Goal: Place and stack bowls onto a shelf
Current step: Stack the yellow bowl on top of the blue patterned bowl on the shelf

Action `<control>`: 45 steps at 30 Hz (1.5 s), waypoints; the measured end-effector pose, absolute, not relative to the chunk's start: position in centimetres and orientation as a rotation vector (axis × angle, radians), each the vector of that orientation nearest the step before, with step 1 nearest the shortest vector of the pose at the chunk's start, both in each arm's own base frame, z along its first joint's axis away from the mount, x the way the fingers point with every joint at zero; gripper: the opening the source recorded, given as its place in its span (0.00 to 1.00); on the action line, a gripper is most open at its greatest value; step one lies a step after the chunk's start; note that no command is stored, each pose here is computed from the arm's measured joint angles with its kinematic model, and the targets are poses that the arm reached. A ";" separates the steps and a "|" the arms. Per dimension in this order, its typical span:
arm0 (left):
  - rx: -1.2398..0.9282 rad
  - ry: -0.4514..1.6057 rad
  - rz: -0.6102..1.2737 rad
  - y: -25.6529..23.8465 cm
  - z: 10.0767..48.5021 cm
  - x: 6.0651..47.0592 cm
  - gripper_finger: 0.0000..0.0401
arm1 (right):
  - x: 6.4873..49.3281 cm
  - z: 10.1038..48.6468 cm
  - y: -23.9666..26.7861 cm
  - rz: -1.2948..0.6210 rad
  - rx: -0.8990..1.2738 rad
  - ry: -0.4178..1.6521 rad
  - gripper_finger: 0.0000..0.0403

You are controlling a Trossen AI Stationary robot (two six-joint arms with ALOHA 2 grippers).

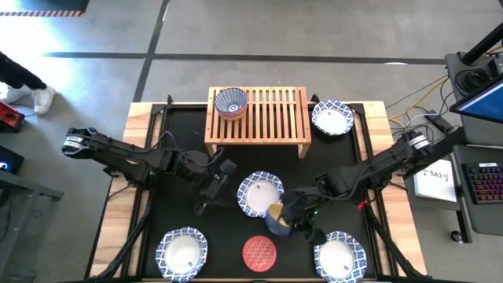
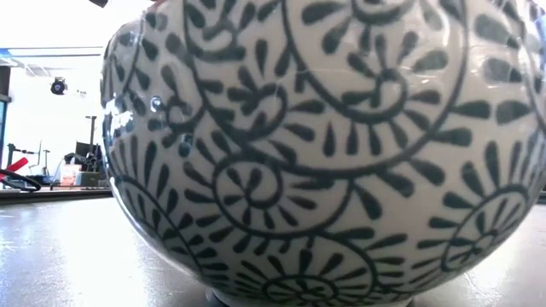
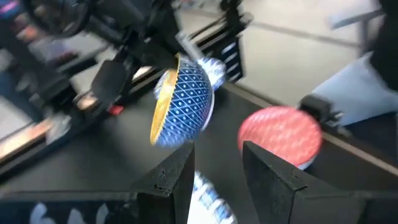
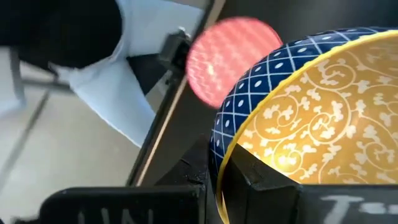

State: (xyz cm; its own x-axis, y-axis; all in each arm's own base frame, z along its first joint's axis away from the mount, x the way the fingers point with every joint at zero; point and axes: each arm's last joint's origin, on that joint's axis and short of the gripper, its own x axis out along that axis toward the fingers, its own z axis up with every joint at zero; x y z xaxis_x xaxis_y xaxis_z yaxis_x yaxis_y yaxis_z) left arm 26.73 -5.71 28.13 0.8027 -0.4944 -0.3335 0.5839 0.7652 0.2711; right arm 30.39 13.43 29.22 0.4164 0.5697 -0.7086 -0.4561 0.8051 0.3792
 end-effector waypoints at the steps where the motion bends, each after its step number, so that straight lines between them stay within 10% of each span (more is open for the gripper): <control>1: 0.375 0.233 -0.614 -5.8 28.1 26.9 0.30 | 30.9 29.5 13.6 0.680 0.087 0.913 0.03; 14: 0.433 0.124 -0.718 -7.1 26.8 28.9 0.30 | 34.6 29.7 14.2 0.935 -0.210 0.781 0.03; 45: 0.359 0.087 -0.826 -7.7 25.3 30.4 0.30 | 36.8 30.7 10.2 0.852 -0.226 0.668 0.03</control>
State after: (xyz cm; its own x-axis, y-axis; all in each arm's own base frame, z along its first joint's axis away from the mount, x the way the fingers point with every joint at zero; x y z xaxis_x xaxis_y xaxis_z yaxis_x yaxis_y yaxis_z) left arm 30.43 -7.66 25.33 0.6781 -0.7030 -0.2142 0.7323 0.6214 0.2786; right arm 36.81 10.23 30.67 0.4713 0.6202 -0.6271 -0.7565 0.6497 0.0740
